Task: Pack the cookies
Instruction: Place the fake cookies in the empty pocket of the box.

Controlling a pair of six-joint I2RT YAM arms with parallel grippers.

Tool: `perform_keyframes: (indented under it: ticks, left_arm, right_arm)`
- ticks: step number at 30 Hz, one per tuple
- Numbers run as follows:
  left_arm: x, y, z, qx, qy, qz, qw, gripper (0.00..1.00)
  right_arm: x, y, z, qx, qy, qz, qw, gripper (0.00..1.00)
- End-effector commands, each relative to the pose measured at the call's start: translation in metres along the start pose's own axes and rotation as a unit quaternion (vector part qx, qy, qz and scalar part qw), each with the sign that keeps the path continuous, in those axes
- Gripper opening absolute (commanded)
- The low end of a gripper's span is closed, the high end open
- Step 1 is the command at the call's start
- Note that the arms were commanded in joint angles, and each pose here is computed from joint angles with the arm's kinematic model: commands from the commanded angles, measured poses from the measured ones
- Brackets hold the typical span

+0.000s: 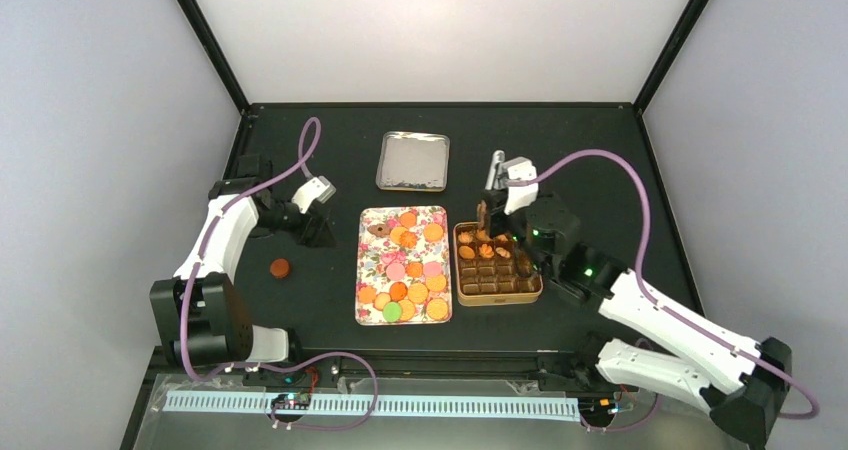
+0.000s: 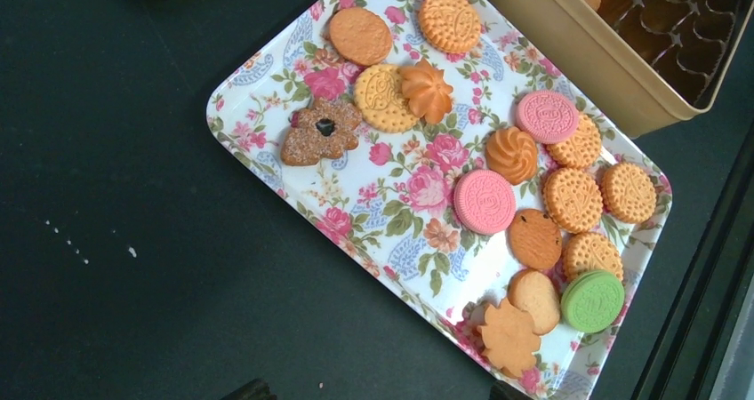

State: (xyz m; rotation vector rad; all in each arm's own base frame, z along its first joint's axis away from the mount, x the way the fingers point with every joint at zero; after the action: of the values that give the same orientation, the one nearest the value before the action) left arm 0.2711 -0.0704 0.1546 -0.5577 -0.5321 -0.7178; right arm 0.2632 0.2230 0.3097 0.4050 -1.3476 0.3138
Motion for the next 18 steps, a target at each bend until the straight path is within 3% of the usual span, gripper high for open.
perform_keyframes:
  ticks: [1,9,18]
  left_arm:
    - [0.018,-0.003,0.007,0.001,-0.025,-0.026,0.999,0.64]
    - [0.016,-0.004,0.004,-0.002,-0.021,-0.029,0.999,0.64]
    - [0.016,-0.006,0.003,-0.006,-0.021,-0.029,0.999,0.65]
  right_arm:
    - [-0.032,-0.042,0.021,-0.075,0.053,0.004,0.996,0.01]
    - [-0.048,-0.074,0.046,-0.133,0.065,-0.006,0.989,0.01]
    - [-0.065,-0.089,0.032,-0.164,0.085,-0.003,0.983,0.01]
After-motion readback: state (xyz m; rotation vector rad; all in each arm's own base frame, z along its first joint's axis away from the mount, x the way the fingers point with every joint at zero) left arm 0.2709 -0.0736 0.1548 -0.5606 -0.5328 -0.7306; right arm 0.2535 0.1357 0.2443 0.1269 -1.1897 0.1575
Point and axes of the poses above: each gripper's point midway between its finger pads, its own z axis back along the fingers, its own y axis along the line the jaws close on, x = y × z, the point moved 1 cm from there along z, back along the fingers, and after that the axes turned 2 degrees about -z, right-handed, at the moved point
